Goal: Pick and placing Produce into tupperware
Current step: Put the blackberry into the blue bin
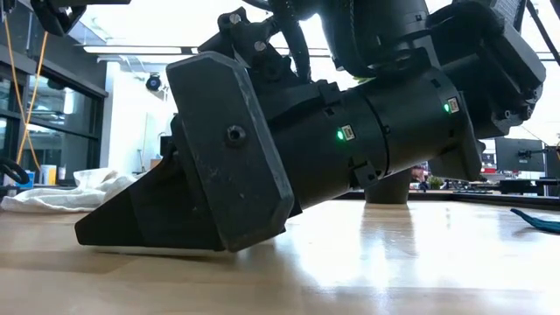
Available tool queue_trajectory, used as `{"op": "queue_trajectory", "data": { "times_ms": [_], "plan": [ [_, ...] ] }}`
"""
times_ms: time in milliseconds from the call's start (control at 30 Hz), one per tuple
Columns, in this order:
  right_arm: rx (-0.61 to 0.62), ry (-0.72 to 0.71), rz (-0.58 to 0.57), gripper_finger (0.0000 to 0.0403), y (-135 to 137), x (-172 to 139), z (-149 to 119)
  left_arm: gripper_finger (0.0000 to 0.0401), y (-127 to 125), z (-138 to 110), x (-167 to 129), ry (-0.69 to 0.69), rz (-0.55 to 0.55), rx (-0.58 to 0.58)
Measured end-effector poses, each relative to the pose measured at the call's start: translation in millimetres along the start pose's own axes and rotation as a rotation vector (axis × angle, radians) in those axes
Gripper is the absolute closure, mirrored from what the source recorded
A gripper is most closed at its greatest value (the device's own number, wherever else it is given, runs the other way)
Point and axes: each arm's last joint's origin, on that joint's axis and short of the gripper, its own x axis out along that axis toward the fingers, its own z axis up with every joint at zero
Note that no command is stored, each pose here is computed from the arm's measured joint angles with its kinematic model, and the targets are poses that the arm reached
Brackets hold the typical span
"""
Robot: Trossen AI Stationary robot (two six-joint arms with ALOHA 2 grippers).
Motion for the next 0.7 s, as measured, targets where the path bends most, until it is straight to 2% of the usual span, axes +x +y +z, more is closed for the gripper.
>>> {"op": "queue_trajectory", "data": {
  "times_ms": [700],
  "plan": [
    [0.003, -0.001, 0.002, 0.0314, 0.1, 0.0, 0.2, 0.0270, 0.0, -0.1, 0.0, 0.000, 0.000, 0.000]
  ]
}}
